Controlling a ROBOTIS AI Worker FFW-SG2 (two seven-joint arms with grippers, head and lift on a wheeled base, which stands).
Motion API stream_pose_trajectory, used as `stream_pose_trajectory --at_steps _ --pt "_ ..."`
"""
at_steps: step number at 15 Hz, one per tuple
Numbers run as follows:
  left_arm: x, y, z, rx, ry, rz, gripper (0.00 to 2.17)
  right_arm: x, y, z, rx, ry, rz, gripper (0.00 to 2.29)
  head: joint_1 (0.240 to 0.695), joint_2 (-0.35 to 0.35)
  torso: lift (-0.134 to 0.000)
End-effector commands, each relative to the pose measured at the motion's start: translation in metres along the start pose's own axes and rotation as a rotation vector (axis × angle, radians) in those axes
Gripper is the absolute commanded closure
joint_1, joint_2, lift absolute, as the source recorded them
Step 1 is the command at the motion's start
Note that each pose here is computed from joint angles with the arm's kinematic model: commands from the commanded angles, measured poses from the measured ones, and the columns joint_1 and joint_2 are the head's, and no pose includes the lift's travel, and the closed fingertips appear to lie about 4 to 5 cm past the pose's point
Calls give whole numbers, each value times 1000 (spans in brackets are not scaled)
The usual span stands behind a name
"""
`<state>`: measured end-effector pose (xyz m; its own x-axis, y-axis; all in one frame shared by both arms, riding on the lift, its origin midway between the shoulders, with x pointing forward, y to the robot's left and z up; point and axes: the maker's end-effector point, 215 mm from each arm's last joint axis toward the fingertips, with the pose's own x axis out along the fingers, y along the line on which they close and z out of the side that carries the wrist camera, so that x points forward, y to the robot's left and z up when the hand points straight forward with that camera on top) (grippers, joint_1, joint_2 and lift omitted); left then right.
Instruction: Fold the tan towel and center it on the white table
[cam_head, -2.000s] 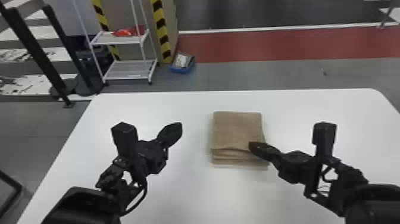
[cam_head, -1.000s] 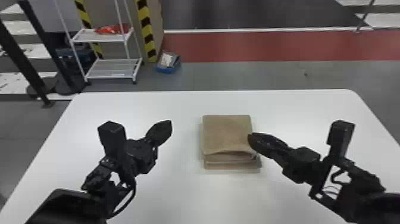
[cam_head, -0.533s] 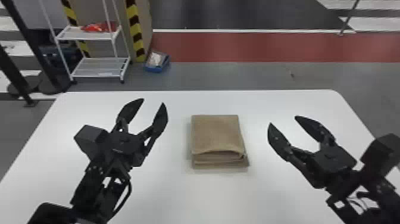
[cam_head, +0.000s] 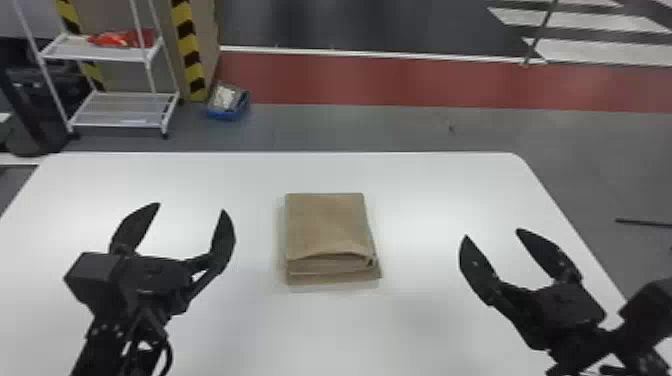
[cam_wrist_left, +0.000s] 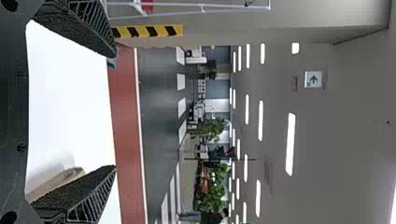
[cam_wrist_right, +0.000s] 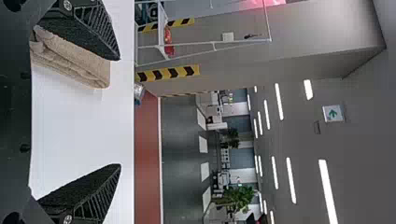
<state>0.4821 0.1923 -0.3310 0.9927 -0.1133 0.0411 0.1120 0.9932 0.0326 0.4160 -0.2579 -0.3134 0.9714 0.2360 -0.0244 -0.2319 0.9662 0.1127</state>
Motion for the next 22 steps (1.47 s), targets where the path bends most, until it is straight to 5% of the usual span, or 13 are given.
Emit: stream_pose_trajectory --at_steps 1,22 --pt "-13 37 -14 -1 29 63 26 -8 -18 -1 46 -25 -35 66 695 -86 -112" --pt "-32 61 3 -98 21 116 26 -17 -14 8 85 -54 -55 66 695 -32 -112"
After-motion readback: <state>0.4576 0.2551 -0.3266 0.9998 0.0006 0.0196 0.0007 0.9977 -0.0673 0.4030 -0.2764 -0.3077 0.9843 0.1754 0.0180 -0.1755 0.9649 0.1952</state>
